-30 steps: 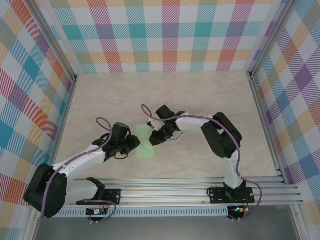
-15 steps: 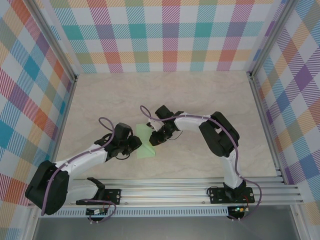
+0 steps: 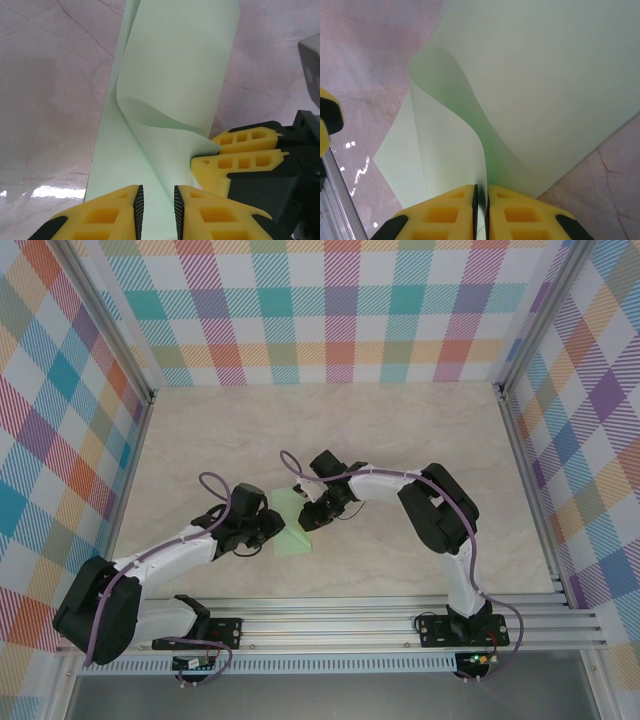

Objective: Fold a paper plane with a square sheet of paper (pick it up from the middle)
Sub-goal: Fold the triangle a second time at the center of the table.

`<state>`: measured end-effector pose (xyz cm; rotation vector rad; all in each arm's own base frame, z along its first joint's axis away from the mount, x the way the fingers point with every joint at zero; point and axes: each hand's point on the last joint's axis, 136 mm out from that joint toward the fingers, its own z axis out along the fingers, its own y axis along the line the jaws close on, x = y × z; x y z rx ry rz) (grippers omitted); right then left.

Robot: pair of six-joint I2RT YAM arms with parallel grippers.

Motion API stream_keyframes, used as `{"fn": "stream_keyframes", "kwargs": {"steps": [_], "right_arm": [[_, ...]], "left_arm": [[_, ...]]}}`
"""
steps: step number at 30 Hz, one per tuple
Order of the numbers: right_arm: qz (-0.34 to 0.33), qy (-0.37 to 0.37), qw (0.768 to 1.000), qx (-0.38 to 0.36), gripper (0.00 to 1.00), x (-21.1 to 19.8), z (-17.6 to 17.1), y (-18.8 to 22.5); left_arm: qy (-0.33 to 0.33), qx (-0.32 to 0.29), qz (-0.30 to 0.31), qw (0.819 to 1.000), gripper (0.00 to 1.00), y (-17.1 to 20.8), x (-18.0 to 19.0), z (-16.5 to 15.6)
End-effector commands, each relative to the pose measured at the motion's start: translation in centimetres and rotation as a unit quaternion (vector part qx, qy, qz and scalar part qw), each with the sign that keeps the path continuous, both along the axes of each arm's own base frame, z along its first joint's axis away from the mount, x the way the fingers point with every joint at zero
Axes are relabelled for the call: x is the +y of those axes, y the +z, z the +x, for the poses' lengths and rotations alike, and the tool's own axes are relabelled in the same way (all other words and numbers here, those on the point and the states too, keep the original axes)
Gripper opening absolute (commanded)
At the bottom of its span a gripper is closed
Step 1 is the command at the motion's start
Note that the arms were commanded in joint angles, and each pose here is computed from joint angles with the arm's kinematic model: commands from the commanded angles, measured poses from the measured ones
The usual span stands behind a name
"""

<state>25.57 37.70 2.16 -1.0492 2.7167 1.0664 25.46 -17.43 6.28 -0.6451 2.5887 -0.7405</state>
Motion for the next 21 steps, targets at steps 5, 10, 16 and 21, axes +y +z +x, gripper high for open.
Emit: {"fn": "stream_keyframes", "kwargs": {"steps": [5, 10, 16, 21], "right_arm": [[0.017, -0.008, 1.0, 0.007, 0.13, -0.4, -0.6, 1.1], [0.014, -0.013, 1.0, -0.002, 0.13, -0.4, -0.3, 1.4], [0.019, -0.017, 1.0, -0.007, 0.13, -0.4, -0.2, 2.1], [0.022, -0.018, 0.999, -0.013, 0.13, -0.5, -0.2, 2.9]], "left_arm": [[0.006, -0.014, -0.001, 1.0, 0.26, 1.2, -0.6, 1.1], [0.001, -0.012, -0.006, 1.0, 0.25, 1.2, -0.9, 1.2], [0.001, -0.01, -0.004, 1.0, 0.25, 1.0, -0.9, 1.1], [0.0, -0.006, -0.003, 1.0, 0.25, 0.8, -0.9, 1.0]]}}
